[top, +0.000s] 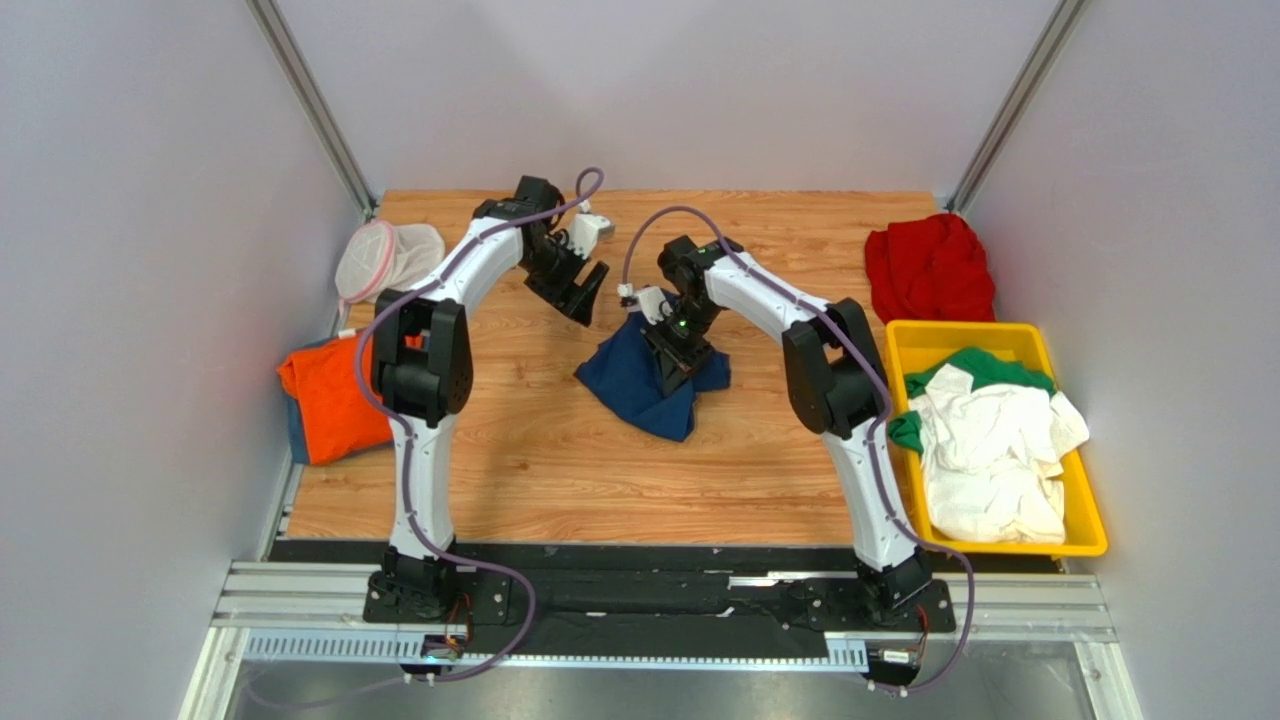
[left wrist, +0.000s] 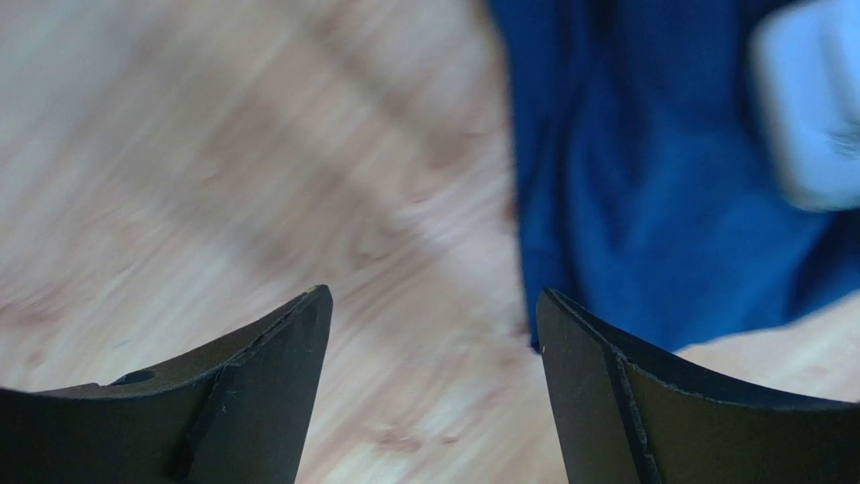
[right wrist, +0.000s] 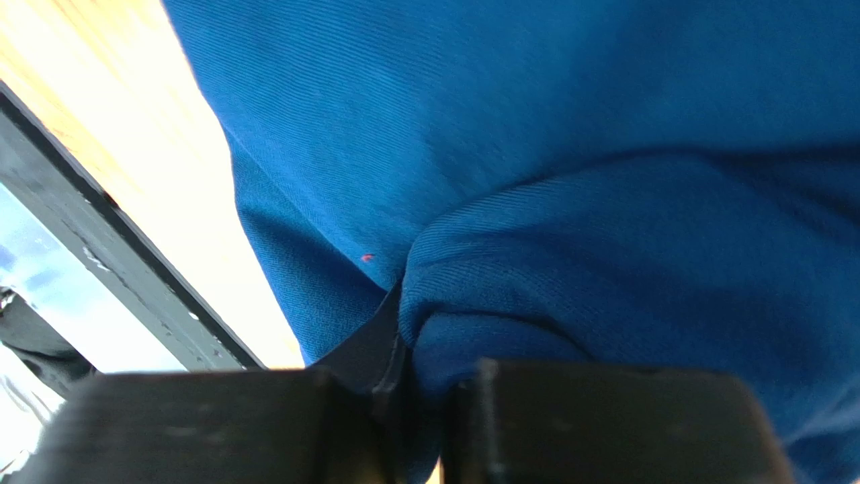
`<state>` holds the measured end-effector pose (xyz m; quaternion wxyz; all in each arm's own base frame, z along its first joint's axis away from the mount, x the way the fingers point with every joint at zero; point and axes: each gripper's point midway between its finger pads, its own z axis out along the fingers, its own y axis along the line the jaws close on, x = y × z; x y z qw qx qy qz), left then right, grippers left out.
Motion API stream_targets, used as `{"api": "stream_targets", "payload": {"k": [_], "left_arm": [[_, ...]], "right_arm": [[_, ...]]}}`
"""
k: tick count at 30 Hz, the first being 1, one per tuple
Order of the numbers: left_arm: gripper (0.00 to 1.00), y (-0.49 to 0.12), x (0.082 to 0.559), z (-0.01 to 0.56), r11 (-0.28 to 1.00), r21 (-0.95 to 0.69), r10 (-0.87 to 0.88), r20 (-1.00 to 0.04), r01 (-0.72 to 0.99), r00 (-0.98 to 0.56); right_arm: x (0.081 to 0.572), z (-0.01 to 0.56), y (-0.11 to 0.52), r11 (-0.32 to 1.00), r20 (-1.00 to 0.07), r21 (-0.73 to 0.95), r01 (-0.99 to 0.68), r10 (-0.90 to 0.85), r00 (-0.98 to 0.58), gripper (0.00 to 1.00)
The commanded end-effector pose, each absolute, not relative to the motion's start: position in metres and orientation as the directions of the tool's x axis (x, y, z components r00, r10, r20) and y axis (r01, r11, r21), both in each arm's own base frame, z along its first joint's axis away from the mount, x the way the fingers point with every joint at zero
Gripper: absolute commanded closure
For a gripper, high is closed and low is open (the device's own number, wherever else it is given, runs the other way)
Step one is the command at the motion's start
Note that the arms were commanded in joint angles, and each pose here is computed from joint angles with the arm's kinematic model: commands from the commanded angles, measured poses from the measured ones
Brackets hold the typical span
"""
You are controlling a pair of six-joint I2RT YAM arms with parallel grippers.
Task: Fold and stack the t-shirts
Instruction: Neatly place the folded tshirt to the corner
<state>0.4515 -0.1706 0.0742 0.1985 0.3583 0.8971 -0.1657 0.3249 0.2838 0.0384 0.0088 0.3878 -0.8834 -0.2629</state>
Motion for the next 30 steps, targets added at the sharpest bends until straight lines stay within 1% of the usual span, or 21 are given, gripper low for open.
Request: {"api": "stream_targets", "payload": {"k": [1, 2, 7, 9, 13, 14, 15, 20, 26, 30], "left_arm": [[0.17, -0.206, 0.413, 0.089, 0.550, -0.399, 0.555, -0.482, 0.734, -0.678], [0.17, -0.208, 0.410, 0.087, 0.543, -0.417, 0.550, -0.479, 0.728, -0.684], [0.17, -0.209, 0.405, 0.066, 0.551, -0.458, 0.543, -0.438, 0.697, -0.717], [0.17, -0.211, 0.402, 0.061, 0.548, -0.484, 0.537, -0.423, 0.683, -0.730], [0.17, -0.217, 0.392, 0.048, 0.547, -0.552, 0.509, -0.377, 0.629, -0.774], [0.17, -0.218, 0.392, 0.046, 0.550, -0.556, 0.505, -0.374, 0.624, -0.778], [0.17, -0.218, 0.391, 0.045, 0.550, -0.560, 0.502, -0.371, 0.619, -0.781], [0.17, -0.220, 0.387, 0.038, 0.557, -0.584, 0.487, -0.347, 0.591, -0.802], [0.16, -0.232, 0.377, 0.032, 0.543, -0.609, 0.489, -0.330, 0.578, -0.807], [0.17, -0.246, 0.363, 0.027, 0.529, -0.618, 0.504, -0.322, 0.582, -0.801]], "right_arm": [[0.326, 0.056, 0.269, 0.561, -0.243, 0.399, -0.725, -0.698, -0.674, 0.84], [0.327, 0.056, 0.264, 0.570, -0.239, 0.376, -0.730, -0.702, -0.671, 0.76], [0.328, 0.054, 0.256, 0.594, -0.230, 0.340, -0.729, -0.699, -0.677, 0.74], [0.329, 0.056, 0.256, 0.597, -0.234, 0.336, -0.729, -0.697, -0.678, 0.70], [0.329, 0.055, 0.252, 0.608, -0.229, 0.316, -0.728, -0.696, -0.680, 0.54], [0.329, 0.055, 0.251, 0.610, -0.230, 0.308, -0.730, -0.696, -0.680, 0.46], [0.330, 0.055, 0.251, 0.611, -0.234, 0.304, -0.731, -0.696, -0.679, 0.44], [0.333, 0.056, 0.244, 0.624, -0.232, 0.267, -0.735, -0.698, -0.677, 0.40], [0.341, 0.070, 0.235, 0.636, -0.267, 0.214, -0.741, -0.692, -0.671, 0.37], [0.343, 0.073, 0.230, 0.643, -0.275, 0.200, -0.739, -0.687, -0.673, 0.37]]}}
